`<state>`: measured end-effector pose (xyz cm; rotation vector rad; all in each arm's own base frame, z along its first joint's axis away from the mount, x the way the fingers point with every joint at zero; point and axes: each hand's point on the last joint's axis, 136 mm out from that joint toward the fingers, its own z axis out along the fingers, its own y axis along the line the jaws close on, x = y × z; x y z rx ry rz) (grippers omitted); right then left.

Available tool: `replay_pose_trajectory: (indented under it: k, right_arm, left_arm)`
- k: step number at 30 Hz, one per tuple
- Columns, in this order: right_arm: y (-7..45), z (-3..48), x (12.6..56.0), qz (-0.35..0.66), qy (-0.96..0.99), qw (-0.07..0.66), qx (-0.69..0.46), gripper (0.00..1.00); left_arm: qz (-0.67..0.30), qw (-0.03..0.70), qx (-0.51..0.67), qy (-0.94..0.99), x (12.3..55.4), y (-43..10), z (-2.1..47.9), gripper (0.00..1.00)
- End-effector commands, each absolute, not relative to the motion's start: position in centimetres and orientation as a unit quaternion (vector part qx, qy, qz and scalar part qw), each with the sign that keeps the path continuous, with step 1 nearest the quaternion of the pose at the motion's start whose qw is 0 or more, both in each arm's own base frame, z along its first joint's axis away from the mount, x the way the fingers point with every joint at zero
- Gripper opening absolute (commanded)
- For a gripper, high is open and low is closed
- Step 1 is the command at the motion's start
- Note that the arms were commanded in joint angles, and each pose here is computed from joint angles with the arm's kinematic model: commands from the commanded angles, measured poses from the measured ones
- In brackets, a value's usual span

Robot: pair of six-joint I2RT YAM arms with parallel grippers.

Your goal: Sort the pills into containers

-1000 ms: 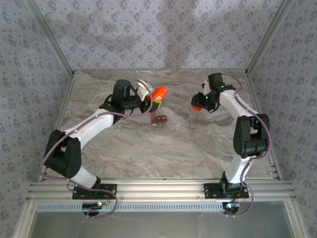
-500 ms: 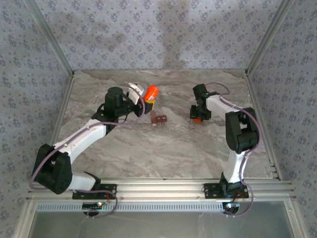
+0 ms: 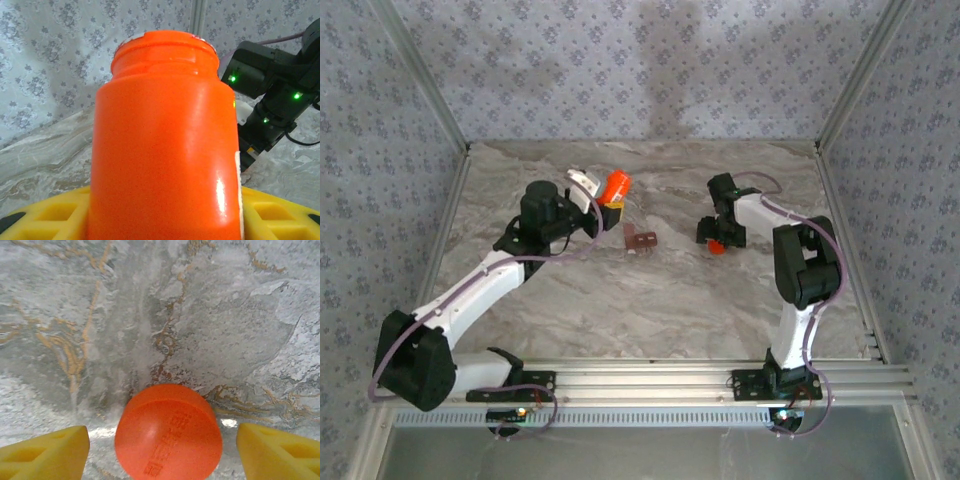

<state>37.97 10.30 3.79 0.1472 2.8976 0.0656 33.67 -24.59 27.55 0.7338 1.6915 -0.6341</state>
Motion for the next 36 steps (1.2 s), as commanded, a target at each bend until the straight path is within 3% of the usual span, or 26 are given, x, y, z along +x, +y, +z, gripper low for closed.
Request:
replay_pose_trajectory:
  k: [1,12,21,36]
  right_arm:
    - [11.0,8.2,38.2,0.047,0.985,0.158,0.051,0.79]
    - [16.8,16.1,37.6,0.124,0.969,0.213,-0.021,0.79]
    - [23.6,13.4,36.7,0.144,0.966,0.195,-0.088,0.79]
    - [23.6,11.1,38.3,0.192,0.961,0.193,-0.042,0.79]
  left_arm:
    - [-0.262,0.574,0.294,0.718,33.4,-23.4,28.3,0.0]
    - [-0.238,0.561,0.282,0.741,32.6,-21.5,26.4,0.0]
    - [-0.235,0.492,0.307,0.78,32.1,-21.4,22.0,0.0]
    - [-0.233,0.458,0.351,0.783,33.0,-22.7,17.7,0.0]
